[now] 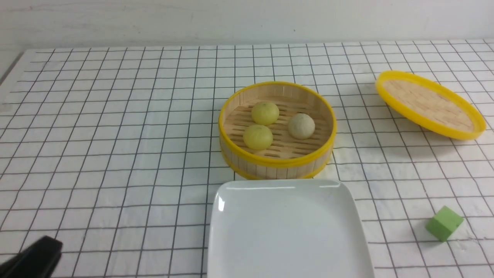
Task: Put the steamed buns into the plate on the white-black tablecloth.
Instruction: 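Reach into the bamboo steamer and grasp a bun with the left gripper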
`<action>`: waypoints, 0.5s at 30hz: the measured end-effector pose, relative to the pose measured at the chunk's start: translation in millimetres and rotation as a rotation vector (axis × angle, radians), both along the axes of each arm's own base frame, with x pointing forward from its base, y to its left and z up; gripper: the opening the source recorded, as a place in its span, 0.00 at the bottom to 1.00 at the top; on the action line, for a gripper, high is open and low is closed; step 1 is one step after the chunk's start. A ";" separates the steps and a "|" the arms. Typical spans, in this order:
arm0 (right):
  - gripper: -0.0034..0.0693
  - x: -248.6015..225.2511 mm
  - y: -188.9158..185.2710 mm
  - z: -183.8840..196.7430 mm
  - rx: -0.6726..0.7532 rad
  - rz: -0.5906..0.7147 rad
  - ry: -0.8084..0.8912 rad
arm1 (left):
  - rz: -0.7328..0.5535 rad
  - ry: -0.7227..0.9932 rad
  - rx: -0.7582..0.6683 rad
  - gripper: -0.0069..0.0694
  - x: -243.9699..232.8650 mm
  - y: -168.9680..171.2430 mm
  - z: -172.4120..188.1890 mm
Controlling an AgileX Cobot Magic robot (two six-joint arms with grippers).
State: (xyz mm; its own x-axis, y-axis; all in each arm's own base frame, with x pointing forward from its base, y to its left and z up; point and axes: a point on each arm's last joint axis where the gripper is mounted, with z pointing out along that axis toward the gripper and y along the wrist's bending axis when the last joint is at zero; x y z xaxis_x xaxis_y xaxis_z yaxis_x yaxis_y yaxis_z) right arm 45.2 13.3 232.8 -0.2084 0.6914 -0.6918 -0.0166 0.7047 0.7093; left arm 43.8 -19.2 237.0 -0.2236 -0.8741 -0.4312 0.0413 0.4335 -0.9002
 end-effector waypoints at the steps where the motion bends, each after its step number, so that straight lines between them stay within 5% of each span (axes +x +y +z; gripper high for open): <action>1: 0.13 -2.6 -0.9 17.4 -0.097 0.005 -0.002 | -0.008 -0.024 0.060 0.23 -2.4 -0.4 15.6; 3: 0.05 -1.0 -2.9 35.7 -0.225 0.011 0.072 | -0.028 0.002 0.175 0.15 -0.7 -1.2 37.2; 7: 0.03 15.9 -10.4 56.9 -0.432 0.047 0.474 | -0.146 0.343 0.427 0.09 30.5 -2.3 53.1; 9: 0.03 27.8 -10.4 58.0 -0.454 0.094 0.662 | -0.230 0.532 0.536 0.09 52.2 -1.4 51.5; 15: 0.03 62.0 4.3 46.7 -0.476 0.356 0.838 | -0.486 0.722 0.742 0.09 116.0 -4.4 56.5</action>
